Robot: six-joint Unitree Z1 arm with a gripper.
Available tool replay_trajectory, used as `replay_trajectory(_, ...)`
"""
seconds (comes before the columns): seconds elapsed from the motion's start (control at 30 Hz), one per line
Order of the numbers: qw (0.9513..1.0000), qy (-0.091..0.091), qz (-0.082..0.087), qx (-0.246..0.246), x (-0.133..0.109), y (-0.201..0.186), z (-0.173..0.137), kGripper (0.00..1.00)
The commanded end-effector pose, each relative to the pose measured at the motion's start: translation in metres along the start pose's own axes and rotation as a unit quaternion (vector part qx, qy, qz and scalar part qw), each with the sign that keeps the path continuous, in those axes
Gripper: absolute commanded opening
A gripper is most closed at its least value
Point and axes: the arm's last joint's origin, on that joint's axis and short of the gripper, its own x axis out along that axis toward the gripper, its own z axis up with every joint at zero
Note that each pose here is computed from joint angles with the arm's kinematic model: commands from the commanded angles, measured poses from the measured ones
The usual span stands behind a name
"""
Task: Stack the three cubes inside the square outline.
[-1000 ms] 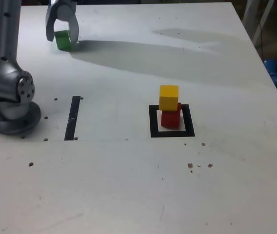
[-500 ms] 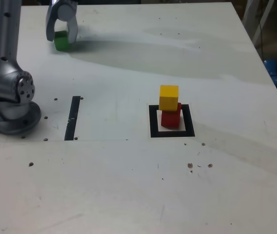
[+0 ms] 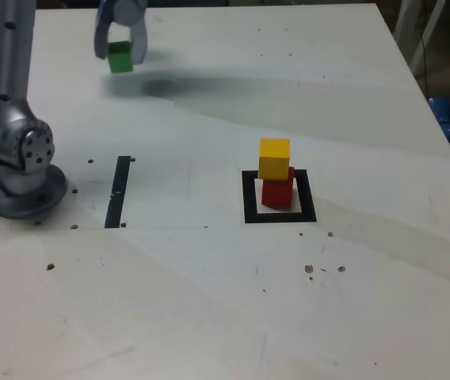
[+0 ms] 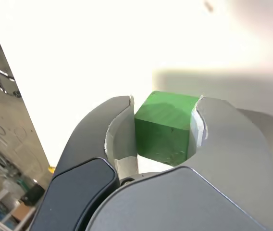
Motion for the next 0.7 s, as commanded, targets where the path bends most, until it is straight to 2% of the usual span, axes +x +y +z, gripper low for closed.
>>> replay_trajectory(0.0, 0.9999, -0.006, 0.012, 0.009, -0.017, -0.02, 0.0, 0.29)
replay_trajectory(0.2, 0.9985, -0.011, 0.036, 0.041, -0.047, -0.072, 0.009, 0.29)
replay_trajectory(0.33, 0.9971, -0.019, 0.044, 0.059, -0.062, -0.105, 0.014, 0.29)
replay_trajectory(0.47, 0.9959, -0.031, 0.044, 0.073, -0.073, -0.136, 0.021, 0.29)
replay_trajectory(0.67, 0.9949, -0.044, 0.035, 0.083, -0.081, -0.177, 0.034, 0.29)
